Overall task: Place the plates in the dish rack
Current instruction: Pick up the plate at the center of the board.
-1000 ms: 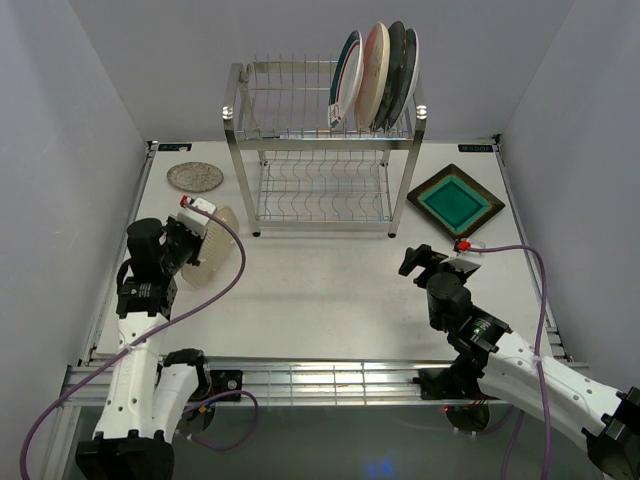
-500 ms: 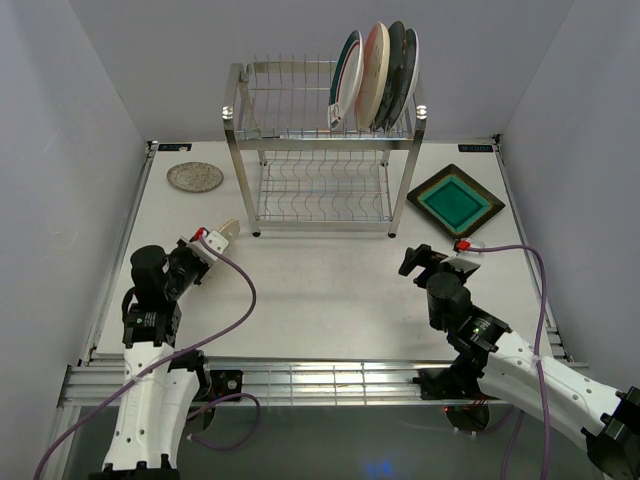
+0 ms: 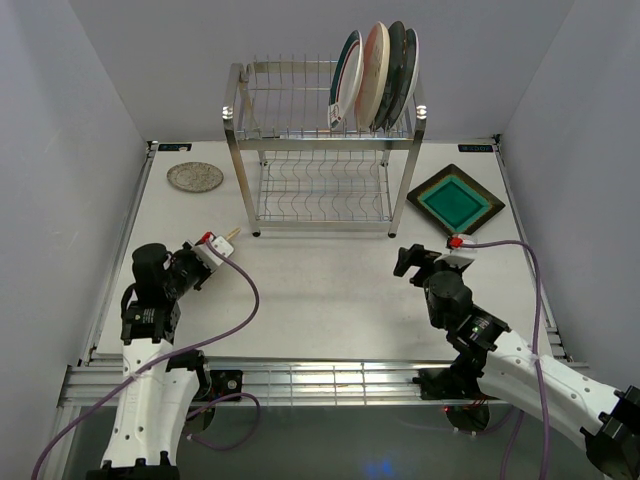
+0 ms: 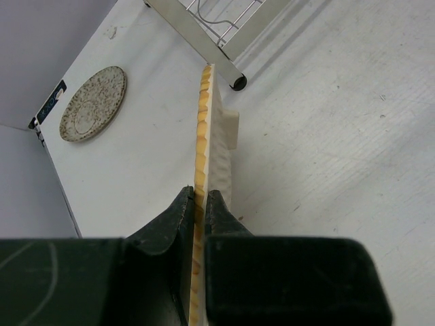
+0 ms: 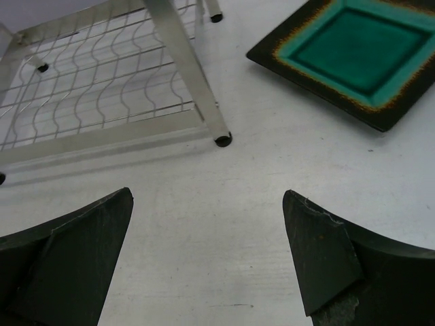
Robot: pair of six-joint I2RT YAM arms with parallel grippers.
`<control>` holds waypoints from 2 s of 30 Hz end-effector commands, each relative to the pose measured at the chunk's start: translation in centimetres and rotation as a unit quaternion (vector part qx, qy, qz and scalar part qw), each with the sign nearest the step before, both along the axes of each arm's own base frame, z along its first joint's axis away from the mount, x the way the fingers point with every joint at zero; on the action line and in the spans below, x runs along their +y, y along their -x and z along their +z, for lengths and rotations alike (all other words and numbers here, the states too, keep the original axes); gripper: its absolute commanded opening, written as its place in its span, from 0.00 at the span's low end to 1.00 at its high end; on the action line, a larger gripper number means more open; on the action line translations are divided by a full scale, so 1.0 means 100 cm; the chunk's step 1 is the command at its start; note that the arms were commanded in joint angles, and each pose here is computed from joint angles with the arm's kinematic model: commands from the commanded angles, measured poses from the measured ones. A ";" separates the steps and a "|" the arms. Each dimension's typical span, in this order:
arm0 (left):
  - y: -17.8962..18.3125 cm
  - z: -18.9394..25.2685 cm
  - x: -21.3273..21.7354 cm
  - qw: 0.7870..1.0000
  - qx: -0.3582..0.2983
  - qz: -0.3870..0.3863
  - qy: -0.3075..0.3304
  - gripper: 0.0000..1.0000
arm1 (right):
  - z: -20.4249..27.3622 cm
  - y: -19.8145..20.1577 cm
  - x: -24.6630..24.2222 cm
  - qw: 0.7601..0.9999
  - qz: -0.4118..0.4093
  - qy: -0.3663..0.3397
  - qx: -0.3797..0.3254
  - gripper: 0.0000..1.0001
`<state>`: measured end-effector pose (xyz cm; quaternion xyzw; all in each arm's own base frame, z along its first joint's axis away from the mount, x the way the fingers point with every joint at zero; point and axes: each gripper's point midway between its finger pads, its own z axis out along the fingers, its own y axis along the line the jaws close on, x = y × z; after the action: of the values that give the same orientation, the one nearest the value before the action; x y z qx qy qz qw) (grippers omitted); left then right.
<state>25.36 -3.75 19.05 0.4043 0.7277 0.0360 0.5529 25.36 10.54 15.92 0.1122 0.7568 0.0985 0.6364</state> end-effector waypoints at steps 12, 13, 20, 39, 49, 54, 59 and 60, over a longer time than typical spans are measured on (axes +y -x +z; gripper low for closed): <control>0.030 0.000 -0.019 0.996 0.008 -0.083 -0.023 0.00 | 0.023 0.026 0.161 0.890 0.441 0.092 -0.065 1.00; 0.032 -0.001 -0.020 0.996 0.006 -0.087 -0.025 0.00 | 0.030 0.032 0.173 0.875 0.469 0.094 -0.072 1.00; 0.043 -0.011 -0.025 0.992 0.009 -0.121 -0.046 0.00 | 0.039 0.044 0.207 0.829 0.524 0.151 -0.125 1.00; 0.079 0.000 -0.052 0.977 0.002 -0.210 -0.028 0.00 | 0.058 0.062 0.309 0.642 0.657 0.245 -0.309 0.95; 0.094 -0.001 -0.056 0.971 -0.005 -0.234 -0.040 0.00 | 0.026 0.064 0.352 0.608 0.688 0.260 -0.299 0.96; 0.102 0.002 -0.061 0.967 -0.002 -0.250 -0.036 0.00 | 0.031 0.061 0.364 0.608 0.686 0.256 -0.306 0.83; 0.108 0.005 -0.063 0.965 -0.001 -0.261 -0.036 0.00 | 0.028 0.068 0.372 0.595 0.703 0.245 -0.302 0.70; 0.109 0.006 -0.063 0.964 -0.002 -0.262 -0.036 0.00 | 0.028 0.069 0.372 0.593 0.705 0.244 -0.302 0.66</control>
<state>15.42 -9.08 18.30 0.5884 0.6191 -0.0648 0.5161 18.87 46.49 16.46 -0.6557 0.3926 0.3427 0.5463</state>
